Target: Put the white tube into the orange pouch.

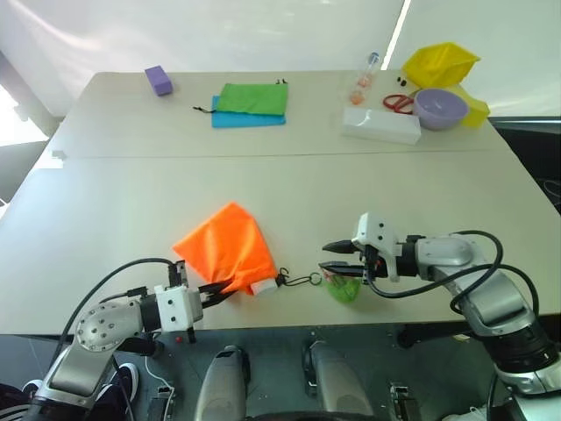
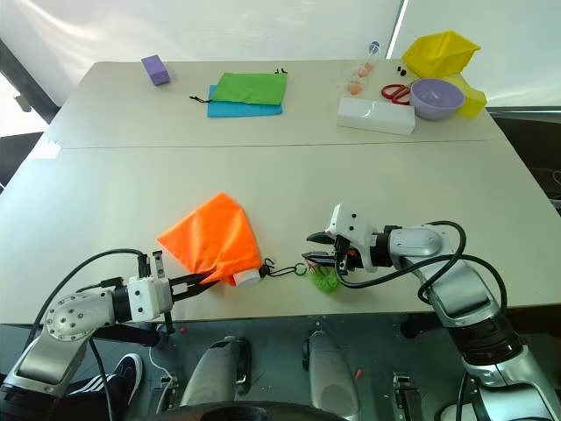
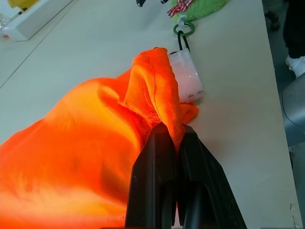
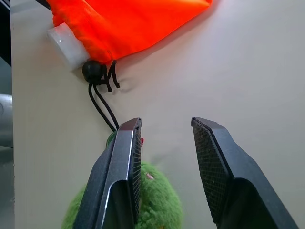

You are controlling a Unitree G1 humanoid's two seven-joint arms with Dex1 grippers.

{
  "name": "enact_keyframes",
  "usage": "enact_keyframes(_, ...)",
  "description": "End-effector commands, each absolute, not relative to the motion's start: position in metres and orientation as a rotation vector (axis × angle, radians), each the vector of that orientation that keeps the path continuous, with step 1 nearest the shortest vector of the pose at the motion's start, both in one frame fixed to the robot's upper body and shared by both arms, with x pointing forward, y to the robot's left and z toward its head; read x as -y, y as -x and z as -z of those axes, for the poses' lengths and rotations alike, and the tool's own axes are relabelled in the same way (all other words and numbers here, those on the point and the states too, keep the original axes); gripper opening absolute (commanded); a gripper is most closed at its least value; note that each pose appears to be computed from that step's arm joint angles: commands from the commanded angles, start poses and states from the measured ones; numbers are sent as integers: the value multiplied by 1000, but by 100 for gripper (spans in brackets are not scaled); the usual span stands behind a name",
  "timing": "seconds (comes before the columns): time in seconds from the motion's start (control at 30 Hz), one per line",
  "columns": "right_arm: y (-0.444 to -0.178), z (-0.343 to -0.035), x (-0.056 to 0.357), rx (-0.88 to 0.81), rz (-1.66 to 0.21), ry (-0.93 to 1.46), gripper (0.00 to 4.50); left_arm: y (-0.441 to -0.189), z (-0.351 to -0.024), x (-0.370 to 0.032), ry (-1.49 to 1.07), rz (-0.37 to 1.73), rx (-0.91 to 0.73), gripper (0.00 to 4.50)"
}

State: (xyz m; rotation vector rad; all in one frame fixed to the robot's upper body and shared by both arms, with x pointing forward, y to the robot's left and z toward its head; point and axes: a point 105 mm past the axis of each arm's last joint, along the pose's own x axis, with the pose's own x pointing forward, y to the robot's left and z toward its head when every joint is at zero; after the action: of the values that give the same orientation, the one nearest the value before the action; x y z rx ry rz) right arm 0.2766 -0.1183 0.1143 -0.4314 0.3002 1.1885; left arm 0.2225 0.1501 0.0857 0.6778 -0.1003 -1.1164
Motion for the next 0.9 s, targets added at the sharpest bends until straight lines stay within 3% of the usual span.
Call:
enact_keyframes(0.03,-267,-121,102,-252,-1247,418,174,-221,-93,-147,-678,1127,128,0)
enact_keyframes(0.9,-263,-120,92,-248,-1273,423,174,-220,-101,-141,-677,1144,130,0)
